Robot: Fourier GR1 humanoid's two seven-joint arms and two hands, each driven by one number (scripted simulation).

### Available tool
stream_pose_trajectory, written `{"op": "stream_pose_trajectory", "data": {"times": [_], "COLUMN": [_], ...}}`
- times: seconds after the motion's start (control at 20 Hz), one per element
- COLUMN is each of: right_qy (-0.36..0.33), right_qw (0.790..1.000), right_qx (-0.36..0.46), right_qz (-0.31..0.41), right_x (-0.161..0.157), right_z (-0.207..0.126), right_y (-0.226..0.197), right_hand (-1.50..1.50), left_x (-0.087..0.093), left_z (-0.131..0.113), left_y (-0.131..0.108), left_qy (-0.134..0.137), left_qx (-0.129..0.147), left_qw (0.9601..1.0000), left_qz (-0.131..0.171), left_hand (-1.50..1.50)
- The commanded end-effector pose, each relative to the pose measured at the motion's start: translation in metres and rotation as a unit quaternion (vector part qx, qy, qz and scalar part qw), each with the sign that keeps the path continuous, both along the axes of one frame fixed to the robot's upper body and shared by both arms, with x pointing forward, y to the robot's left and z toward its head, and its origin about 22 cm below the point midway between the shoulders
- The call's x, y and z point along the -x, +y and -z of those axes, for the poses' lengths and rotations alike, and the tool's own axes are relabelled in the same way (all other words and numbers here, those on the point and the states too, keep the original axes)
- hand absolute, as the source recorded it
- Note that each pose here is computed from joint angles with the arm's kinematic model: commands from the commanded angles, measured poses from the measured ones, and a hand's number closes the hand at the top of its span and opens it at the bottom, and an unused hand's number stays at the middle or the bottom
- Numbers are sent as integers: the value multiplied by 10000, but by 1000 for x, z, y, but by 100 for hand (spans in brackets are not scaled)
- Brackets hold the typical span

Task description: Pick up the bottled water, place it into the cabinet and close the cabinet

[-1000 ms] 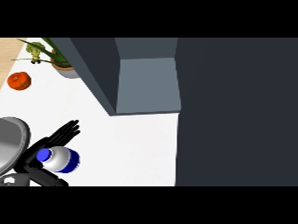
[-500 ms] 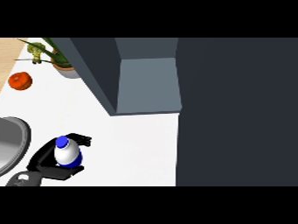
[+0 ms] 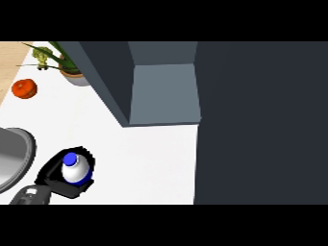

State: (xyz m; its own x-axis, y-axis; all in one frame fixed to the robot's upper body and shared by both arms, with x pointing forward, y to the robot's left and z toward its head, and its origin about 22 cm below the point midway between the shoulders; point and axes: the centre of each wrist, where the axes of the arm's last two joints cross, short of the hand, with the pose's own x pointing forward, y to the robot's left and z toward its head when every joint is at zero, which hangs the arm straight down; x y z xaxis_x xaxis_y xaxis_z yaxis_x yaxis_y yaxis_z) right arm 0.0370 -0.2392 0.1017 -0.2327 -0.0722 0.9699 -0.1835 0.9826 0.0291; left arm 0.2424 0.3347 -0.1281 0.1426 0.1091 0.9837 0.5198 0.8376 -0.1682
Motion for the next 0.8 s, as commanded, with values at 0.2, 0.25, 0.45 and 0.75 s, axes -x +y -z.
{"op": "stream_pose_trajectory", "data": {"times": [0.2, 0.25, 0.45, 0.75], "right_qy": [9, -136, -95, 38], "right_qw": [9998, 9998, 9999, 9999], "right_qx": [13, 37, 24, -101], "right_qz": [199, 166, 82, 30], "right_x": [6, 3, 4, 7], "right_z": [-9, -12, -23, -8], "right_y": [-2, -4, 0, 1], "right_hand": [-150, -150, -150, -150], "left_x": [46, 30, 26, 4], "left_z": [48, 42, 39, 21], "left_y": [-65, -89, -101, -129], "left_qy": [-223, -420, -757, -567], "left_qx": [1072, 957, 1178, 1341], "left_qw": [9479, 9449, 9413, 9479], "left_qz": [-2993, -3102, -3071, -2834], "left_hand": [150, 150, 150, 150]}}
